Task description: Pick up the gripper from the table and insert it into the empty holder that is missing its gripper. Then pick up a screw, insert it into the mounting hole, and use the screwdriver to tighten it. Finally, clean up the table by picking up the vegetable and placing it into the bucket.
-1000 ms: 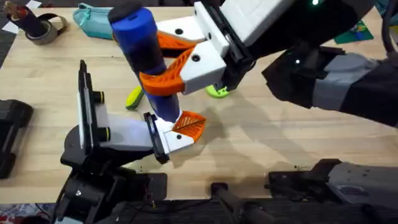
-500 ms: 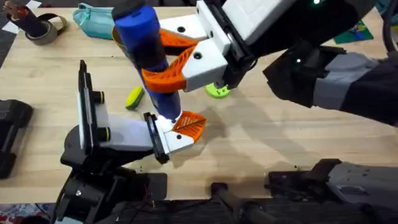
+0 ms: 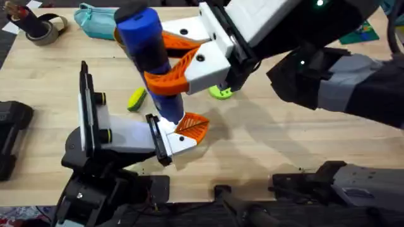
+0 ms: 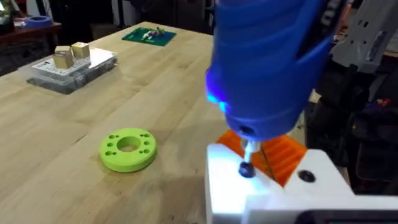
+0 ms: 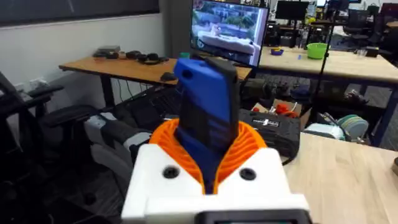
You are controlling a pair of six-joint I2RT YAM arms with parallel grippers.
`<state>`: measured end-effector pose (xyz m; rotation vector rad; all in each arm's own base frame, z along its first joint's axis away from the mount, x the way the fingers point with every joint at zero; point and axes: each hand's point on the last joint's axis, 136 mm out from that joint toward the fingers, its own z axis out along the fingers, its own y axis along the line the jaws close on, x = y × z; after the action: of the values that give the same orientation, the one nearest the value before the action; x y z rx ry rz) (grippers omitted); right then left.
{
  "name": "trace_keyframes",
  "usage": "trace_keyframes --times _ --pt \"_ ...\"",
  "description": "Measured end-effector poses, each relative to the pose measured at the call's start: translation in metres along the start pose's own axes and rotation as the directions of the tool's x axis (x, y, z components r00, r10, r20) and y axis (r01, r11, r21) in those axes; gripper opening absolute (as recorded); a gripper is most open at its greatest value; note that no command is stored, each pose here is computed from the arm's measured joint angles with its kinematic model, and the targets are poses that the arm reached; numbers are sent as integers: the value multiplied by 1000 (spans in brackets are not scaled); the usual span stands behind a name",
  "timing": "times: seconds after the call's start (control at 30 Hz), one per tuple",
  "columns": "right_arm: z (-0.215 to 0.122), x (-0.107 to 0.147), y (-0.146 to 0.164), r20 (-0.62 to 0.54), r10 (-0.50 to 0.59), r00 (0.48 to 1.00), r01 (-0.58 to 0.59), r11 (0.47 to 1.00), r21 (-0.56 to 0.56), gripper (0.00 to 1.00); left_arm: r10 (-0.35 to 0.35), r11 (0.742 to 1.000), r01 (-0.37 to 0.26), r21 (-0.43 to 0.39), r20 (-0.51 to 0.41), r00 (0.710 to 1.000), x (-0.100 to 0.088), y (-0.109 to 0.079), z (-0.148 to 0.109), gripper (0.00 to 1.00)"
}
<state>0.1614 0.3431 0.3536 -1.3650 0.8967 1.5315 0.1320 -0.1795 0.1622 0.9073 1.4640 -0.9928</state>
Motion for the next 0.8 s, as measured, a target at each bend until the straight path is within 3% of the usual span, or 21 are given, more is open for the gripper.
trace_keyframes --times 0.8 --pt "2 0 2 1 1 1000 -1 1000 -5 52 0 1000 0 0 0 1000 0 0 0 19"
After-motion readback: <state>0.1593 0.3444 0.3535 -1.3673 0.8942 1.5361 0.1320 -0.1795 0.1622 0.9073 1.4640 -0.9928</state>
